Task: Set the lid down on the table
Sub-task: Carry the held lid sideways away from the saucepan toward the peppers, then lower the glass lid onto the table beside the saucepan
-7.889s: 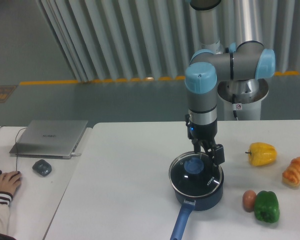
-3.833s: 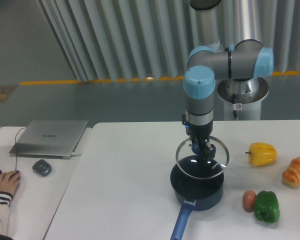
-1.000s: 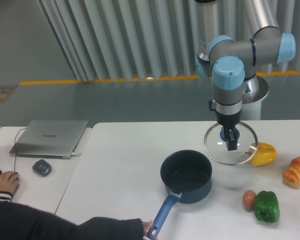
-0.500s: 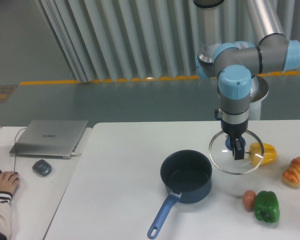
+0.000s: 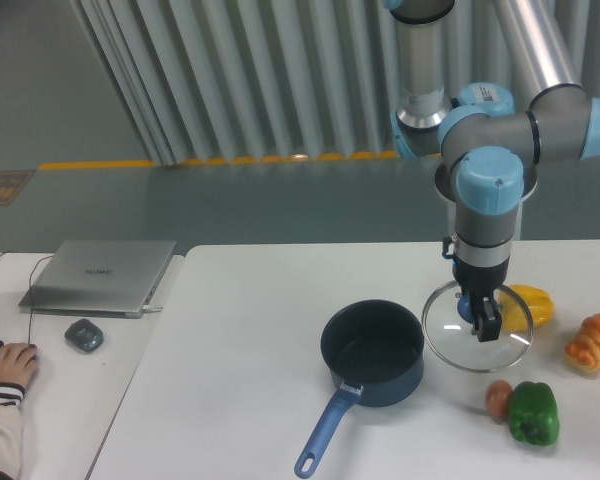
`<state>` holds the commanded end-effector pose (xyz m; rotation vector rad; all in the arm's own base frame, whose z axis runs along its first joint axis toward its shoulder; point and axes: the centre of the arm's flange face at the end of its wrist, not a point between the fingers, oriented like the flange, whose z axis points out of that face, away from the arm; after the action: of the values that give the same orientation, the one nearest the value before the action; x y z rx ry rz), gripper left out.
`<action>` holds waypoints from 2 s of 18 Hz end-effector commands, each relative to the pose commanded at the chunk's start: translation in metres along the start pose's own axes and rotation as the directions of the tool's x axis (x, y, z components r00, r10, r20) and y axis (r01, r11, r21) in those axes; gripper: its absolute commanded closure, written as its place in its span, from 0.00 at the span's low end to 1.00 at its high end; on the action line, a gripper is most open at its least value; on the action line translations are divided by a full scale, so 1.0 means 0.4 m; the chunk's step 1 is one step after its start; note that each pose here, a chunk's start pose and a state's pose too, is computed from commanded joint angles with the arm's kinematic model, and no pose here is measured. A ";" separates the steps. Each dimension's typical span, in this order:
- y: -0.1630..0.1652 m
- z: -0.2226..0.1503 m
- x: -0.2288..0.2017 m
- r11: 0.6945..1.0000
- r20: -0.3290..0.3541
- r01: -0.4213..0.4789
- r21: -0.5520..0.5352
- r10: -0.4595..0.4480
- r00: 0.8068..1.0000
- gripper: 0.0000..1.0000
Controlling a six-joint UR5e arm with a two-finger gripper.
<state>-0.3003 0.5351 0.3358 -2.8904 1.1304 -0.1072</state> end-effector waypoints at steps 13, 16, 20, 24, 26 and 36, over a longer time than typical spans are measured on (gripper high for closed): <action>-0.003 0.085 -0.061 1.000 0.031 0.004 -0.002 -0.004 1.000 0.49; -0.003 0.091 -0.059 1.000 0.026 0.003 -0.002 -0.003 1.000 0.49; -0.009 0.095 -0.055 1.000 0.023 0.002 -0.004 -0.002 1.000 0.49; -0.013 0.114 -0.059 1.000 0.018 0.019 -0.003 -0.019 1.000 0.49; -0.017 0.124 -0.062 1.000 0.014 0.018 -0.005 -0.018 1.000 0.49; -0.022 0.049 -0.072 0.999 0.035 0.052 -0.005 -0.052 0.998 0.57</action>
<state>-0.3137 0.5612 0.3151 -2.9148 1.0526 -0.0543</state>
